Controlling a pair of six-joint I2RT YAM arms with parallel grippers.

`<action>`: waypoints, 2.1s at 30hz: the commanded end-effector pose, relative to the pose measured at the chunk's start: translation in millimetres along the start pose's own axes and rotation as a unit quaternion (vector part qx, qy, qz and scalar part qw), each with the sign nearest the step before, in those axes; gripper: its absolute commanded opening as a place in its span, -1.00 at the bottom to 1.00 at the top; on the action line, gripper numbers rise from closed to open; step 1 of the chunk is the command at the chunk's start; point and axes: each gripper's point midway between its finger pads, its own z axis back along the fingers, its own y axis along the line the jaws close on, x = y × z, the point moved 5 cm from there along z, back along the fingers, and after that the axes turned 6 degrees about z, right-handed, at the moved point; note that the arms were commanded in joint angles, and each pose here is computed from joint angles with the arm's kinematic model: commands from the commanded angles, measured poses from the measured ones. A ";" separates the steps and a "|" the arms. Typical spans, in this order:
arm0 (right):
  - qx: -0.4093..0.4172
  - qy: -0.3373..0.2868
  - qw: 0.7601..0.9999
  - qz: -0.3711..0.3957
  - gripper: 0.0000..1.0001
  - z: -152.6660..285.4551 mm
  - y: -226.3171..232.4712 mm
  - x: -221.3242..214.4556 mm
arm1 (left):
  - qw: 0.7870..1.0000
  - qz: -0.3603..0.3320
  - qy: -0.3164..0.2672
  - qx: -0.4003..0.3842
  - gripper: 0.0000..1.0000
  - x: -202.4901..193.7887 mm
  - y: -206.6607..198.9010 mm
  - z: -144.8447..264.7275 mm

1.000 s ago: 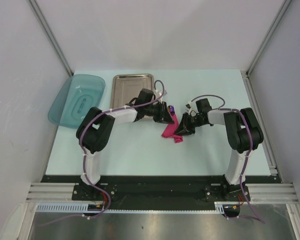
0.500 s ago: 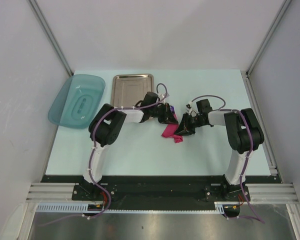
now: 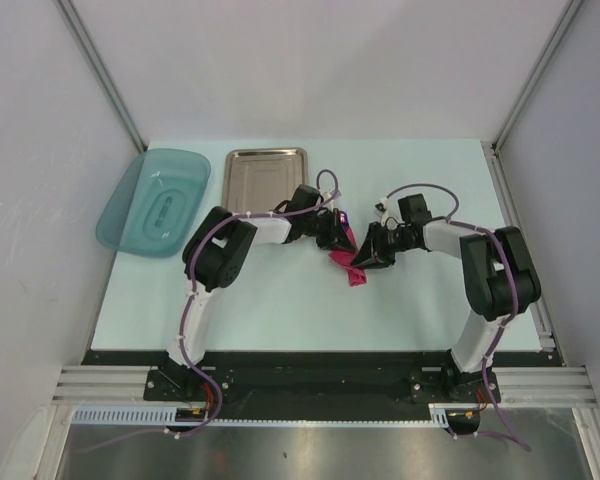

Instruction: Place the utensils on the paper napkin and roll it up

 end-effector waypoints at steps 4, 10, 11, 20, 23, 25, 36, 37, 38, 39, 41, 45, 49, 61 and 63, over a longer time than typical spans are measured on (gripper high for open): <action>0.013 0.011 1.000 0.014 -0.53 7.8 8.4 -3.0 | 0.999 -0.011 0.009 0.039 -1.00 -6.5 15.4 -3.8; 0.037 0.055 0.997 -0.039 -0.60 -2.7 0.3 -31.8 | 0.999 -0.015 0.009 0.041 -1.00 -5.9 14.8 -3.2; 0.039 0.055 0.997 -0.043 -0.59 -3.4 0.3 -33.9 | 0.999 -0.015 0.010 0.041 -1.00 -5.8 14.3 -3.0; 0.003 0.088 0.991 -0.105 -0.54 -25.4 -42.5 -51.5 | 0.999 -0.019 0.010 0.031 -1.00 -5.2 9.9 -1.0; 0.005 0.088 0.989 -0.123 -0.53 -26.7 -50.1 -51.0 | 0.999 -0.033 0.012 0.011 -0.99 -5.5 0.5 3.2; 0.007 0.087 0.988 -0.125 -0.52 -27.1 -49.4 -49.8 | 0.999 -0.048 0.007 -0.005 -0.96 -5.0 -9.9 9.3; 0.081 0.040 0.995 -0.049 -0.41 -3.7 10.2 -13.0 | 0.998 -0.054 0.016 -0.002 -0.99 -7.2 -8.0 9.7; 0.089 0.034 0.995 -0.044 -0.37 0.9 17.1 -9.0 | 0.999 -0.051 0.018 0.001 -1.00 -7.7 -5.0 8.1; 0.097 0.027 0.994 -0.039 -0.36 6.9 22.7 -5.2 | 0.999 -0.048 0.018 0.001 -1.00 -7.6 -3.5 7.6; 0.101 0.013 0.994 -0.025 -0.35 14.7 30.6 0.7 | 0.999 -0.049 0.018 -0.001 -1.00 -7.1 -3.7 7.0; 0.095 -0.003 0.995 -0.018 -0.37 22.3 31.7 7.2 | 0.999 -0.047 0.021 -0.001 -1.00 -7.4 -0.9 5.7; 0.053 -0.024 0.998 -0.014 -0.53 25.5 15.3 14.1 | 0.998 -0.050 0.023 -0.005 -1.00 -5.7 -0.7 4.2; 0.029 0.000 0.999 -0.031 -0.58 7.5 -2.0 3.6 | 0.998 -0.052 0.025 -0.011 -0.99 -6.0 -3.2 4.1; -0.024 0.046 0.995 -0.081 -0.57 -29.9 -46.8 -24.7 | 0.996 -0.065 0.009 -0.054 -0.85 -4.1 -28.3 22.2; -0.031 0.050 0.994 -0.094 -0.56 -30.7 -53.3 -28.3 | 0.995 -0.068 -0.001 -0.069 -0.81 -5.7 -37.0 27.7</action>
